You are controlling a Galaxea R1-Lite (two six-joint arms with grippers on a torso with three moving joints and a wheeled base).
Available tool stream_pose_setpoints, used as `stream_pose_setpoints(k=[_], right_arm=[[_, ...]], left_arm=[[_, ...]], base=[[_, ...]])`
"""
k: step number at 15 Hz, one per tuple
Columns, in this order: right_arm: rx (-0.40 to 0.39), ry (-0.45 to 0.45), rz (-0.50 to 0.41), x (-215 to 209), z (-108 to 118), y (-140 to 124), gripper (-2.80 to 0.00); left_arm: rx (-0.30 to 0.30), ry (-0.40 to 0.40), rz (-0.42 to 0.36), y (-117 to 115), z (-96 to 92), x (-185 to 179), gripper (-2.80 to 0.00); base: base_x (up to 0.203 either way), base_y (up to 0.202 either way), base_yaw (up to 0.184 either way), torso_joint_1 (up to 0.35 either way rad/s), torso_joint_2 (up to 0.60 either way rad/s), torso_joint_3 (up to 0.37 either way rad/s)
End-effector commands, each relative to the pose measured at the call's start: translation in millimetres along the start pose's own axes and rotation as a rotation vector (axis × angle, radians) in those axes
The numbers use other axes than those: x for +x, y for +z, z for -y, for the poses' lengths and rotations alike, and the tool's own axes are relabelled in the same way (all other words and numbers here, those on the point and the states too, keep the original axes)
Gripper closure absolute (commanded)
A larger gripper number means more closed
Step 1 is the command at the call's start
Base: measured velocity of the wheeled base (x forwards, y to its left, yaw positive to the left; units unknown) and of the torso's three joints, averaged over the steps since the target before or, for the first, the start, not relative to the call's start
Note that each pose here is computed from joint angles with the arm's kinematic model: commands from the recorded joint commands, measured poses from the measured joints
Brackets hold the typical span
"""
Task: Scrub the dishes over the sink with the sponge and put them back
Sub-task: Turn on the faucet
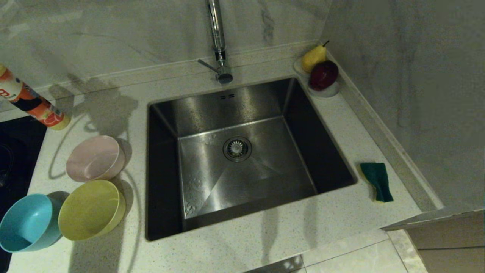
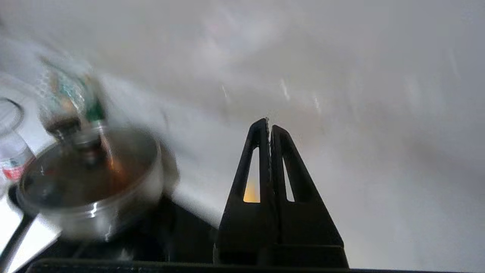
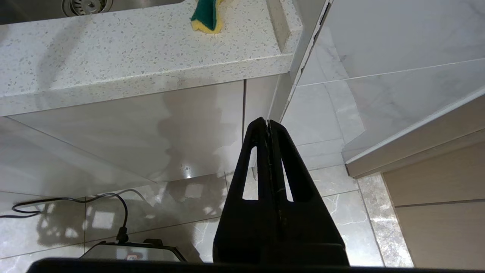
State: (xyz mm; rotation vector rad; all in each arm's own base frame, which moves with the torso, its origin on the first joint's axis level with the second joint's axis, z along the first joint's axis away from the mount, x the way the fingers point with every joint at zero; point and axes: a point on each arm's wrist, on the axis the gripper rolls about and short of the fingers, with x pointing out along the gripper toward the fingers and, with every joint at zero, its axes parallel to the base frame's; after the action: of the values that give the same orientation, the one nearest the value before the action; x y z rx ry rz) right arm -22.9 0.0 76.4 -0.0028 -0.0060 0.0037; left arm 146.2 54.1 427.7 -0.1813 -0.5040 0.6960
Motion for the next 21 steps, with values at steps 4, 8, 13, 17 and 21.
stream_pose_setpoints(k=[4,8,13,17,21], right_arm=[[0.000,0.001,0.000,0.0,0.0,-0.1,0.00],[0.000,0.001,0.000,0.0,0.0,-0.1,0.00],[0.000,0.001,0.000,0.0,0.0,-0.1,0.00],[0.000,0.001,0.000,0.0,0.0,-0.1,0.00],[0.000,0.001,0.000,0.0,0.0,-0.1,0.00]], left_arm=[[0.089,-0.397,-0.276,0.8,-33.3,-97.9,0.00],[0.232,-0.594,-0.410,-48.5,-70.2,-159.7,0.00],[0.270,-0.666,-0.445,-115.2,-126.3,-235.1,0.00],[0.280,-0.637,-0.562,-164.9,-137.6,-245.6,0.00],[0.253,-0.686,-0.537,-188.5,-151.0,-260.1,0.00]], base=[[0.000,0.000,0.000,0.000,0.00,0.000],[0.000,0.000,0.000,0.000,0.00,0.000],[0.000,0.000,0.000,0.000,0.00,0.000],[0.000,0.000,0.000,0.000,0.00,0.000],[0.000,0.000,0.000,0.000,0.00,0.000]])
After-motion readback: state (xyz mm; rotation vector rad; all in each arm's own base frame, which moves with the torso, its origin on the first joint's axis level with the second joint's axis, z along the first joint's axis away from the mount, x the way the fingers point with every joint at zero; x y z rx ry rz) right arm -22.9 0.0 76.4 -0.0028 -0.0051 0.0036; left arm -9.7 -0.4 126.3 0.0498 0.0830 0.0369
